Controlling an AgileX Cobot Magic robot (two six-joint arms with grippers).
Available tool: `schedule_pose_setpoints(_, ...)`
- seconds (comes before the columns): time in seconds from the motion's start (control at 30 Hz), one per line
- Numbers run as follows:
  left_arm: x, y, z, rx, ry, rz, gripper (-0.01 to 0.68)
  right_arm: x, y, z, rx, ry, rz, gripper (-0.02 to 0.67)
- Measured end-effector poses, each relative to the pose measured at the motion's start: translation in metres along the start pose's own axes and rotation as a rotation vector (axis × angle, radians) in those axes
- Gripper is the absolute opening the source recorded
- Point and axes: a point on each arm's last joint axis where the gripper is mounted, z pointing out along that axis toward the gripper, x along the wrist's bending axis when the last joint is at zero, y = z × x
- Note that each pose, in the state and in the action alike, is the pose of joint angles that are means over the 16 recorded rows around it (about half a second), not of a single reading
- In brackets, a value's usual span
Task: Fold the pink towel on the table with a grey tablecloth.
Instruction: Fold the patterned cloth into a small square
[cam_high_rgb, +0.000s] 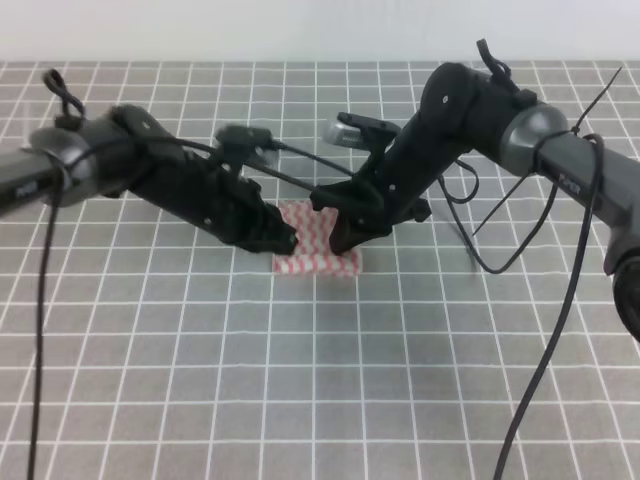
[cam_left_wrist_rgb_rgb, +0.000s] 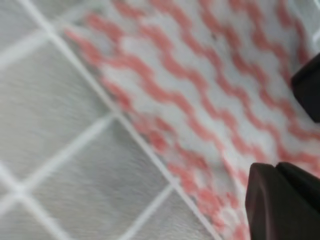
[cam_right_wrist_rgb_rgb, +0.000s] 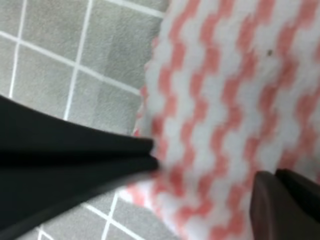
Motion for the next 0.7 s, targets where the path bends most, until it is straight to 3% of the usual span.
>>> schedule_pose_setpoints(0.33,-0.009,0.018,-0.041,-0.11,0.057,0.042,-0.003,0.003,0.004,-0.015,-0.043,-0.005,-0.014,-0.015)
schedule_pose_setpoints(0.7,-0.039,0.009,-0.101,-0.313,0.184,0.073,-0.003,0.029,0.006,-0.086,-0.187,-0.075,-0.124,-0.015)
